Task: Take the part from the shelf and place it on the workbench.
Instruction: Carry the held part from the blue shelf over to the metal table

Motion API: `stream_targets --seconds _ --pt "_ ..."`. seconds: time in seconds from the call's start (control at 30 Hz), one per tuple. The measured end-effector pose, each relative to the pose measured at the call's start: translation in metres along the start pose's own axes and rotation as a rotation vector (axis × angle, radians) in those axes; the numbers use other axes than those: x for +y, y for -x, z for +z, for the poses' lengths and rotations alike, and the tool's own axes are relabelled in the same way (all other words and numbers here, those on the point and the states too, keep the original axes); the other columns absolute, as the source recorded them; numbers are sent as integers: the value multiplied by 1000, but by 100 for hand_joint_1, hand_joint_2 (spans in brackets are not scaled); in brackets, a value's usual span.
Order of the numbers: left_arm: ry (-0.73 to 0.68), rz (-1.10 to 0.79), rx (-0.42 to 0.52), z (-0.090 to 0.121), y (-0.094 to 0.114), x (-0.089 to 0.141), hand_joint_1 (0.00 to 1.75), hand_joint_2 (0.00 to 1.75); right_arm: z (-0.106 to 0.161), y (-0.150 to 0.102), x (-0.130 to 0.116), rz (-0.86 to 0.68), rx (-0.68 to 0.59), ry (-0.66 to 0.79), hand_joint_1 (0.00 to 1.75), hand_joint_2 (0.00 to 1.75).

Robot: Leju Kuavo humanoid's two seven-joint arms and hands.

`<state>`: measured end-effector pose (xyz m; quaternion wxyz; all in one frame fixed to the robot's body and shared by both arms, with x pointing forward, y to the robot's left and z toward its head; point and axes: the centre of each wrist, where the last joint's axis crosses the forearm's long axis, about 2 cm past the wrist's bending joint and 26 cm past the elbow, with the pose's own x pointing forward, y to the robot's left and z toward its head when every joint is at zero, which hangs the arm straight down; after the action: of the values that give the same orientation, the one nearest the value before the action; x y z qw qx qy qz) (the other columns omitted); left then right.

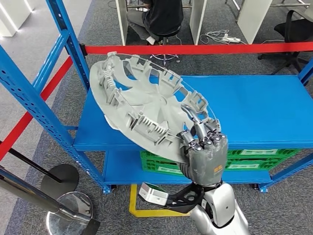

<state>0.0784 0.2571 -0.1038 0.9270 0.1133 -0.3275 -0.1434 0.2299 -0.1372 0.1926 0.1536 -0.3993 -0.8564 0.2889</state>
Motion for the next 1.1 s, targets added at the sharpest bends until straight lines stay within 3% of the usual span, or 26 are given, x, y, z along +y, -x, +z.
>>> stream_targets --seconds 1.1 --pt "-10 5 15 2 4 0 0 175 -10 -4 -17 34 -23 83 175 175"
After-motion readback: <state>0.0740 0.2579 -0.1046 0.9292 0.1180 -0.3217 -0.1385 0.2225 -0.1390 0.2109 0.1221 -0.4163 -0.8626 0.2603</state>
